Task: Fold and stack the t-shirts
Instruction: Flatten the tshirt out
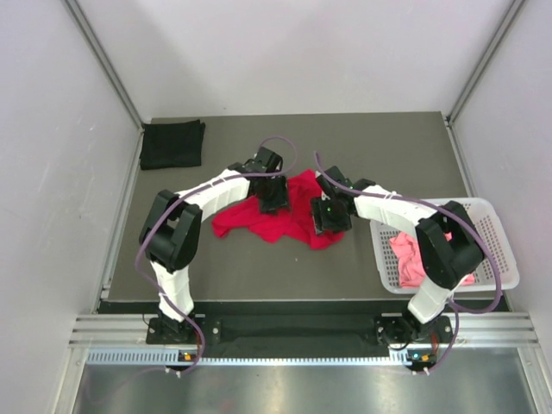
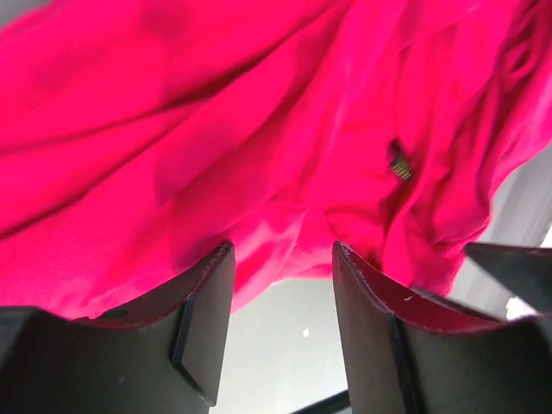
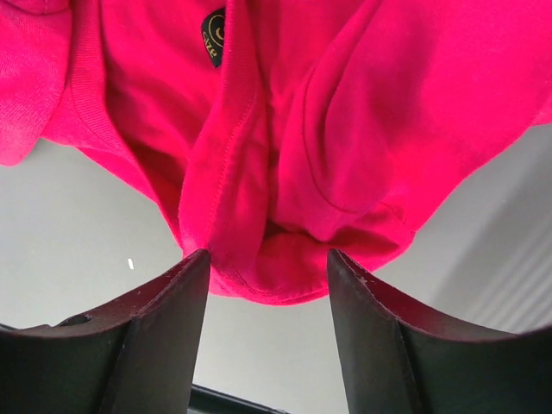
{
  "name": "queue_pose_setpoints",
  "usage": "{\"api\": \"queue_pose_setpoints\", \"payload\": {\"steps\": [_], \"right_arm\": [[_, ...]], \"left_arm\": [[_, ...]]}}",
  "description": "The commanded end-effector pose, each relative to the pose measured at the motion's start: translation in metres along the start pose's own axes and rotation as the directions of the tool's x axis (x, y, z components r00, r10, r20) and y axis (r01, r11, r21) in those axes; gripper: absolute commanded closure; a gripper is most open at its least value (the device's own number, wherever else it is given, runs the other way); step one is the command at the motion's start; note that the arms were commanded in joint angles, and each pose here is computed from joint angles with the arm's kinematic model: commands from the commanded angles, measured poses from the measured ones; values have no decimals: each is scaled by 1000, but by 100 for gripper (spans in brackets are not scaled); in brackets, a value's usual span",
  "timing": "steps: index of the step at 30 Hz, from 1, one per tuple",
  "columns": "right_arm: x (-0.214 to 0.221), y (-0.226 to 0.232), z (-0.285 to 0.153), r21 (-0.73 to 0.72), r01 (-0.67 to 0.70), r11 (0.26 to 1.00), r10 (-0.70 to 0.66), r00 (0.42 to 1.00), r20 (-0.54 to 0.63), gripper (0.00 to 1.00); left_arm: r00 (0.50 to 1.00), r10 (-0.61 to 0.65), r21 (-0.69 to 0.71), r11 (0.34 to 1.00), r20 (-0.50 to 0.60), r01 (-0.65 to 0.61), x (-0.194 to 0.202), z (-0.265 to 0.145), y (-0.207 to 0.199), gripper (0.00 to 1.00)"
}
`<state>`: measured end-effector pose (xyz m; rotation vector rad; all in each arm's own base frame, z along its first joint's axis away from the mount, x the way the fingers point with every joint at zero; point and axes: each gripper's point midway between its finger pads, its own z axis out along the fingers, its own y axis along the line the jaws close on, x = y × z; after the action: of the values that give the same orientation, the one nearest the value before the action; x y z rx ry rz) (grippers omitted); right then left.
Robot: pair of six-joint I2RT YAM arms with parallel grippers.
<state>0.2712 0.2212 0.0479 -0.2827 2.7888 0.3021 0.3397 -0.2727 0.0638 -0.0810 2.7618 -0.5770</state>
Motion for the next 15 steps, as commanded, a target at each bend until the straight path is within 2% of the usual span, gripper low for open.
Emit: {"api": "queue_pose_setpoints", "payload": {"steps": [1, 4, 9, 13, 15], "right_arm": [[-11, 7, 2, -3, 30, 1000, -30, 999, 32, 43], [-15, 3, 1, 24, 20, 1000, -21, 998, 55, 46], [-15, 6, 1, 15, 11, 1000, -12, 998, 54, 51], [-13, 5, 4, 17, 3, 1000, -4, 999, 45, 50], [-11, 5, 5, 19, 3, 1000, -4, 999, 43, 48]], "left_arm": [[997, 25, 51, 998, 69, -29, -24, 6, -24, 46], [1000, 1, 35, 999, 17, -1, -15, 26, -24, 46], [999, -16, -3, 1000, 32, 17, -18, 41, -22, 47], [999, -22, -52, 998, 26, 23, -19, 50, -13, 50], [999, -19, -55, 998, 26, 20, -18, 50, -12, 54]]}}
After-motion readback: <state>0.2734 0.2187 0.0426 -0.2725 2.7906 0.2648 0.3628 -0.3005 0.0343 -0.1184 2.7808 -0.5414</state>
